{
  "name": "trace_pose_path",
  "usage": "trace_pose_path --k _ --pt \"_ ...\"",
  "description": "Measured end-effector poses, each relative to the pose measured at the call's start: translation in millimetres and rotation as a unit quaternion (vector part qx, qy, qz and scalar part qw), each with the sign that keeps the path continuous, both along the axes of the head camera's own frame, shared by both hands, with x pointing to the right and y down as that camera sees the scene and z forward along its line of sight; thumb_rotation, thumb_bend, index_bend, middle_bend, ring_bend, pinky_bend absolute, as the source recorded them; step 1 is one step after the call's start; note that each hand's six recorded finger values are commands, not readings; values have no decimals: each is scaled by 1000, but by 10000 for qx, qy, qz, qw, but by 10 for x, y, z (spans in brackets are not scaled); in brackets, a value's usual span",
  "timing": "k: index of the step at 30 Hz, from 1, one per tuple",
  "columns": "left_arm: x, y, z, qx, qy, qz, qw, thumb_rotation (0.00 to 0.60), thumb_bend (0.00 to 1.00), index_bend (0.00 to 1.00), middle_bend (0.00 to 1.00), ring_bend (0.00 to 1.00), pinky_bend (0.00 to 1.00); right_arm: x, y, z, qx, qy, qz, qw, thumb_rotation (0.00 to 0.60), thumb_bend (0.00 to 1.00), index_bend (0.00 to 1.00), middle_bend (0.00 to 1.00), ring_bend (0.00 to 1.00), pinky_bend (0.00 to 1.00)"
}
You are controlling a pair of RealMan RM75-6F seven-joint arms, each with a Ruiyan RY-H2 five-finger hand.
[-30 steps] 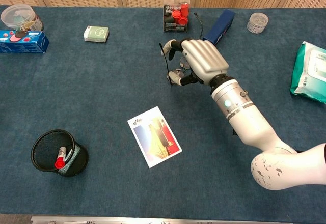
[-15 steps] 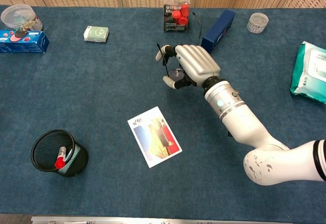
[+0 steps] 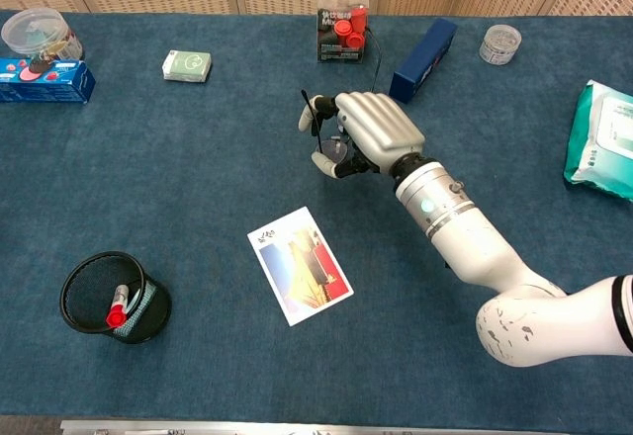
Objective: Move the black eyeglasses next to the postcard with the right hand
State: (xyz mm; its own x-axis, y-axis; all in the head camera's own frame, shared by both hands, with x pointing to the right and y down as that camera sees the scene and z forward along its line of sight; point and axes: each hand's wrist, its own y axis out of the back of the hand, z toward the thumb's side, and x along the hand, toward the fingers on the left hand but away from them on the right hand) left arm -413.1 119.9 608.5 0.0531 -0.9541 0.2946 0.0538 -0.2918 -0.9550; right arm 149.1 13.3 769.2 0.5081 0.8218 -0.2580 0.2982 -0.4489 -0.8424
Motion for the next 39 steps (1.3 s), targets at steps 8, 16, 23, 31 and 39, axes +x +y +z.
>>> trace_pose_path --k 8,16,23,31,39 --pt "-9 -12 2 -1 -1 -37 10000 600 1 566 456 377 463 39 49 -85 32 -28 -50 10000 600 372 491 554 404 442" --pt "-18 -19 4 -5 -5 -68 10000 600 1 566 456 377 463 140 141 -148 13 106 -168 9998 600 375 494 556 408 443" --pt "-17 -16 12 -17 -29 -70 10000 600 1 565 456 377 463 295 321 -270 53 213 -368 9991 600 376 502 560 413 443" --pt "-10 -12 18 -18 -50 -68 10000 600 1 565 456 377 463 452 525 -426 58 273 -579 9979 600 376 502 560 414 443" --pt "-9 -15 26 -30 -63 -67 10000 600 1 565 456 377 463 554 670 -461 26 460 -788 9958 600 369 502 560 414 443"
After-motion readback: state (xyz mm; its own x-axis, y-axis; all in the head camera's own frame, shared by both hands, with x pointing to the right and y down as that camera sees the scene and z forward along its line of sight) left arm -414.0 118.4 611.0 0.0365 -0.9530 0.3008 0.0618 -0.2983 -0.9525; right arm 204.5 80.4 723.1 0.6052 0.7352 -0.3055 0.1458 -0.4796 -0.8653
